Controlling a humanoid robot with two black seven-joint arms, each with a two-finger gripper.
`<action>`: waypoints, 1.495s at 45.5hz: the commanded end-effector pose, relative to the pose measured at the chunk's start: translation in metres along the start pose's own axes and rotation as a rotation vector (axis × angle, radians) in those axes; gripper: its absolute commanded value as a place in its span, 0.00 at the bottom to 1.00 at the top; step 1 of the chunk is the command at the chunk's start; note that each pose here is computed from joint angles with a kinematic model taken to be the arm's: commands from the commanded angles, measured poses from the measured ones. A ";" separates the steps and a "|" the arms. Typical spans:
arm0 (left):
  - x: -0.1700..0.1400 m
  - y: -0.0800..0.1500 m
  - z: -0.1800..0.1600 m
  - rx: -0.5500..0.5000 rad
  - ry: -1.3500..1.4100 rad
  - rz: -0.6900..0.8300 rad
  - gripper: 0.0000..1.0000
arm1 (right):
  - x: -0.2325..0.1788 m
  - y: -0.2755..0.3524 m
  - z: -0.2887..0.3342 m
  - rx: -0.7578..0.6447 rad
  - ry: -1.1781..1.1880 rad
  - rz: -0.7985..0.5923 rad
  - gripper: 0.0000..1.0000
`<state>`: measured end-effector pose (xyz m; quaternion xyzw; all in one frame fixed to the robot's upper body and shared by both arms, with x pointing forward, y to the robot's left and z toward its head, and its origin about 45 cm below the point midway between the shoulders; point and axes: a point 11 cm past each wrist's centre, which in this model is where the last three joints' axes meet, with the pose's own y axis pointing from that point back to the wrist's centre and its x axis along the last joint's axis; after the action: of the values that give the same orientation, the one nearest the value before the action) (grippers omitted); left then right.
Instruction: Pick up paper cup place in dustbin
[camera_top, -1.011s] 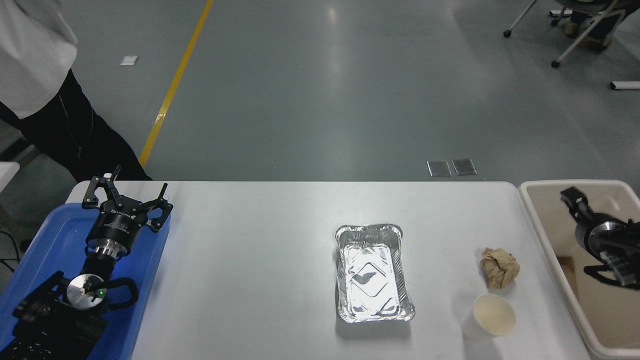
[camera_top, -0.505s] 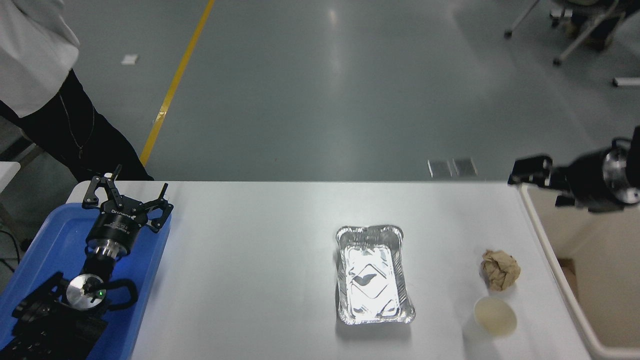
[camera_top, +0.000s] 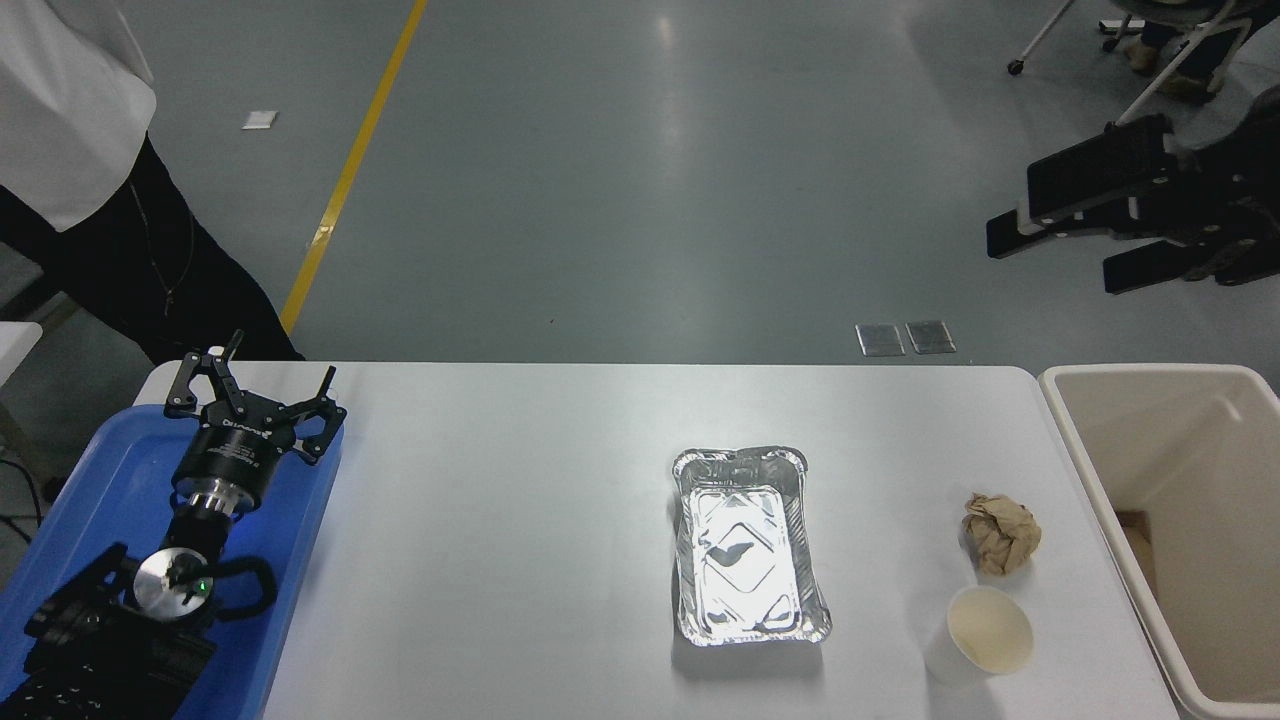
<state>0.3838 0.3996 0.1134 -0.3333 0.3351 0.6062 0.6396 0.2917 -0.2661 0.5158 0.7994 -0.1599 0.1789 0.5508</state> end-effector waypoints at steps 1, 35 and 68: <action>0.000 0.000 0.000 0.000 0.000 0.000 0.99 | -0.001 0.011 -0.009 -0.006 0.033 0.008 1.00; 0.000 0.000 0.000 0.001 -0.001 0.000 0.99 | -0.096 -0.109 0.176 -0.294 -0.361 -0.251 1.00; 0.000 0.000 0.000 0.000 0.000 0.001 0.99 | -0.232 -0.183 0.248 -0.375 -0.734 -0.214 1.00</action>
<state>0.3838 0.3994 0.1134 -0.3328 0.3352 0.6061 0.6400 0.2037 -0.4262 0.1972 0.7150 -0.2488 -0.1780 0.6287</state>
